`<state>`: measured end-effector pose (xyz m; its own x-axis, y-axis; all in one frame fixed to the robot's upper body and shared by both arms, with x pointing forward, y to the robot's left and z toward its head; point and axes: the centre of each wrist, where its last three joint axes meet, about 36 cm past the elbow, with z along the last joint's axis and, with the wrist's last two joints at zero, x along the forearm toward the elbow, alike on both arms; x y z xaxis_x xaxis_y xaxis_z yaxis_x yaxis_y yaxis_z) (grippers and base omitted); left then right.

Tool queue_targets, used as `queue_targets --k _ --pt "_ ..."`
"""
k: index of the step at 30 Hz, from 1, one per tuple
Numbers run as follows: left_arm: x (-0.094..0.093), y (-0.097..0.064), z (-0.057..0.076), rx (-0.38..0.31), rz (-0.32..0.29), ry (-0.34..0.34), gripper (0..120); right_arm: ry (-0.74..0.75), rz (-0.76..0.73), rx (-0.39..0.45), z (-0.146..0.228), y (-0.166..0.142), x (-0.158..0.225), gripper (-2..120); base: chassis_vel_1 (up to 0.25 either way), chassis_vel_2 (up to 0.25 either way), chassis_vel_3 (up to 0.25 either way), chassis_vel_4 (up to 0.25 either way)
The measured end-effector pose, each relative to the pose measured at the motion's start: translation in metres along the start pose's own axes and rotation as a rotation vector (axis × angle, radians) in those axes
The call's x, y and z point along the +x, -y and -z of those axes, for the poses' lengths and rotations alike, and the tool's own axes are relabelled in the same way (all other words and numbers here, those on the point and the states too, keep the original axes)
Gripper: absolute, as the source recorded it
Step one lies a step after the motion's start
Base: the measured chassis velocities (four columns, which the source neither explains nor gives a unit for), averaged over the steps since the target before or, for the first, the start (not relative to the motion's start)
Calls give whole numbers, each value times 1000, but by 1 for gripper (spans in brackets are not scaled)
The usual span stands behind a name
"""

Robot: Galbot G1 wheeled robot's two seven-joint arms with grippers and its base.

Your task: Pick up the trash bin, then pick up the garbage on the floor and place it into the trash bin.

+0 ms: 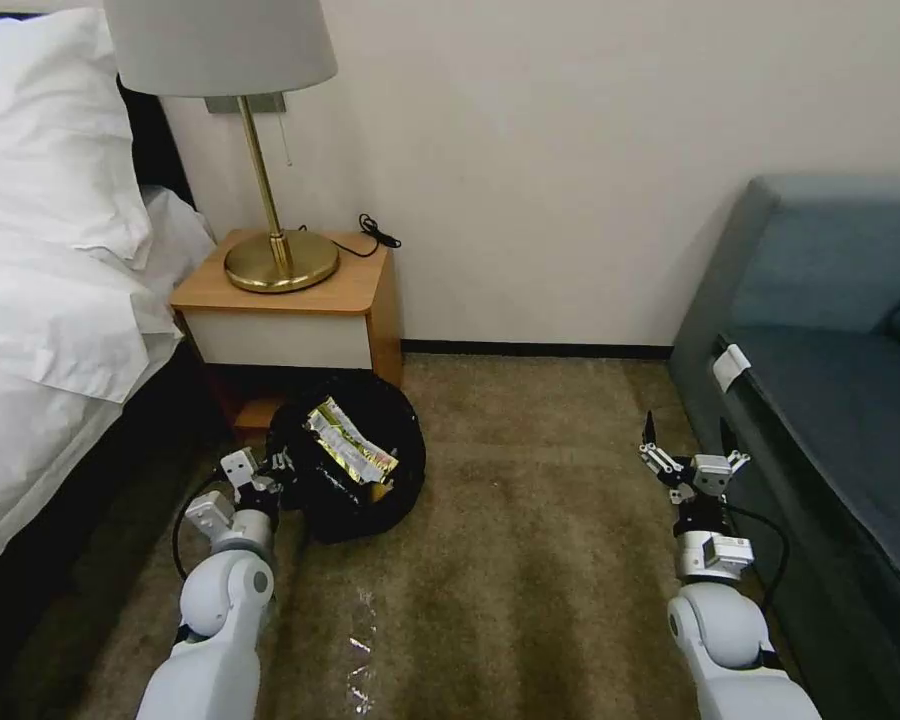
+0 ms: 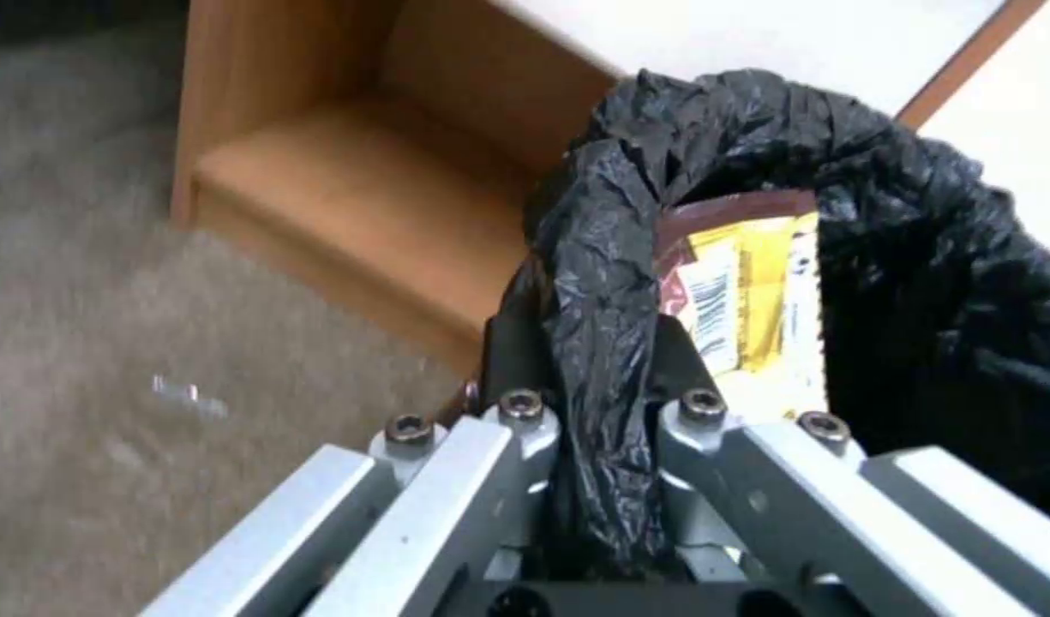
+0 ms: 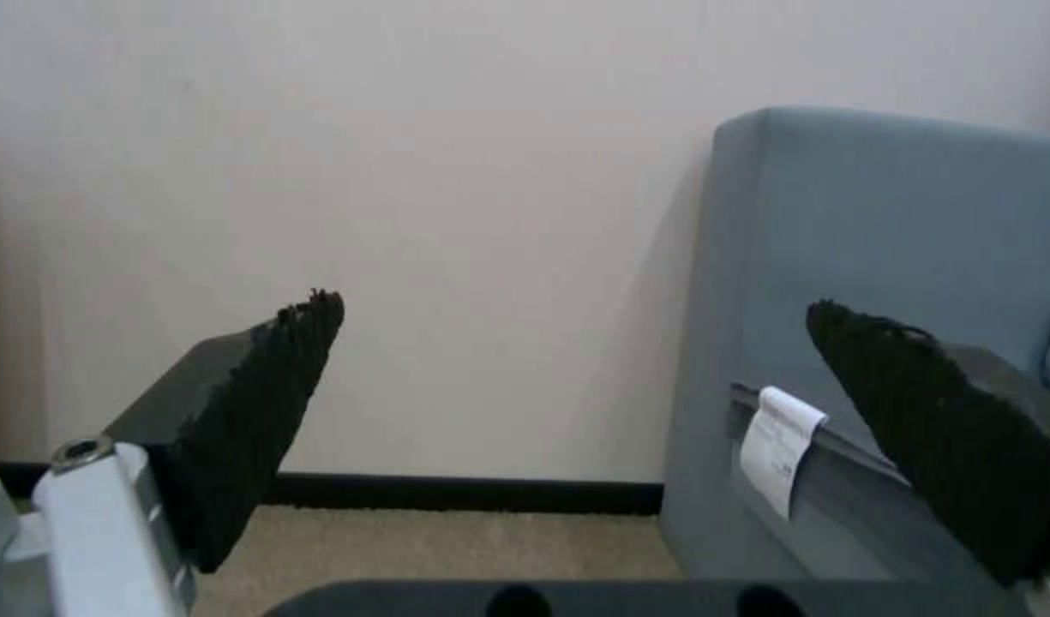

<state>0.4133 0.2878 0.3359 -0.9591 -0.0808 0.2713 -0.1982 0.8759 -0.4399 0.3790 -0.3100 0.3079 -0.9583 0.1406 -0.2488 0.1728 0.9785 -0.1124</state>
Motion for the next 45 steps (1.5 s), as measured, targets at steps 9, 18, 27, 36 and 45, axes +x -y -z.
queue_targets --k 9,18,27,36,45 --pt "1 -2 -1 30 3 -10 19 -7 15 11 -4 3 5 100 0 0 0 0" --pt "7 3 5 12 11 4 55 -7 29 15 -4 5 8 100 0 0 0 0" --pt "25 12 22 -50 23 50 86 -3 28 24 -6 8 10 100 0 0 0 0" --pt "47 9 47 -312 -35 155 100 6 13 17 -4 4 4 100 0 0 0 0" --pt "54 12 78 -485 -199 254 100 -7 -47 6 6 -6 -3 100 0 0 0 0"
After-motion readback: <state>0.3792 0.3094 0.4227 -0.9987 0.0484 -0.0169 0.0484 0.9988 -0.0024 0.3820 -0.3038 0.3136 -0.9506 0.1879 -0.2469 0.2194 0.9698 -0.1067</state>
